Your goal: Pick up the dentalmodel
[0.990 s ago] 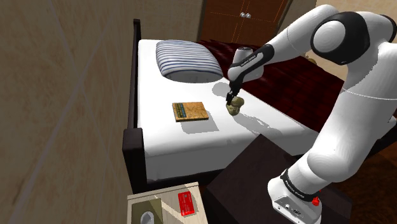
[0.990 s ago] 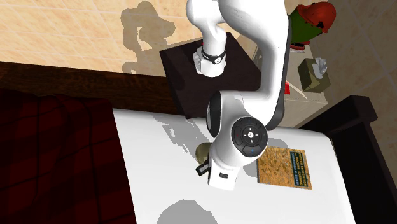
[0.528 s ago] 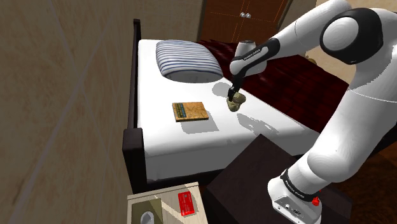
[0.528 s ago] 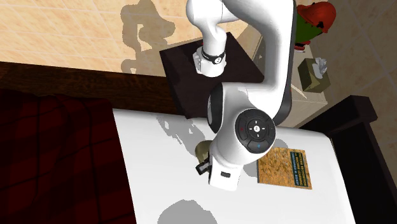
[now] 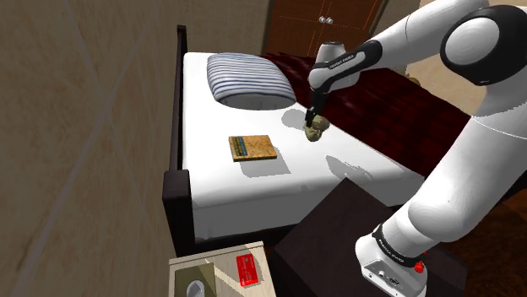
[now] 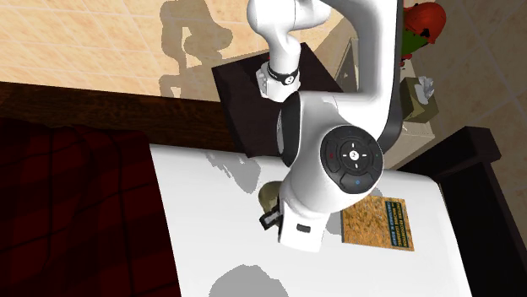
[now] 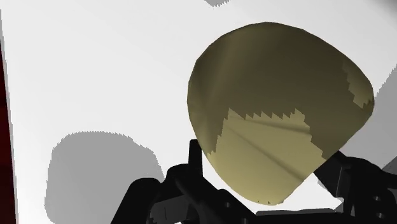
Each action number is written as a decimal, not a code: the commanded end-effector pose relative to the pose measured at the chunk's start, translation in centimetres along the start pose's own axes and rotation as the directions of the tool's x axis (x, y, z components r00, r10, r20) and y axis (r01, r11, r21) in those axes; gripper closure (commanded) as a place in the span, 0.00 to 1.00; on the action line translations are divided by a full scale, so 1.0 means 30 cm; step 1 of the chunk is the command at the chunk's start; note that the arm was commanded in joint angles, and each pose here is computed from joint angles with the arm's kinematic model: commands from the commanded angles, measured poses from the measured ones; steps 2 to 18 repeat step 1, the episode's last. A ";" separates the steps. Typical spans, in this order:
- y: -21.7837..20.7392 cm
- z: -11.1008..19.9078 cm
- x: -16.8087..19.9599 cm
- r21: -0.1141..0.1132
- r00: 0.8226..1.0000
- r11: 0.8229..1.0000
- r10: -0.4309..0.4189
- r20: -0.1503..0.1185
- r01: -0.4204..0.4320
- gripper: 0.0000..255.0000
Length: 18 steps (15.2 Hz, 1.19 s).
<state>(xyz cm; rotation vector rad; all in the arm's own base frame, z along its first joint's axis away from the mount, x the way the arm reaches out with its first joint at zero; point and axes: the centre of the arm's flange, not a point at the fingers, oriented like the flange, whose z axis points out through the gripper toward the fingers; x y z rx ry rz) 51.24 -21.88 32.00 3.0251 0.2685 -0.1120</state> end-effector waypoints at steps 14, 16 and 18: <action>0.001 -0.009 -0.001 0.000 1.000 1.000 0.000 0.000 0.000 1.00; 0.001 -0.009 -0.001 0.000 1.000 1.000 0.000 0.000 0.000 1.00; 0.001 -0.009 -0.001 0.000 1.000 1.000 0.000 0.000 0.000 1.00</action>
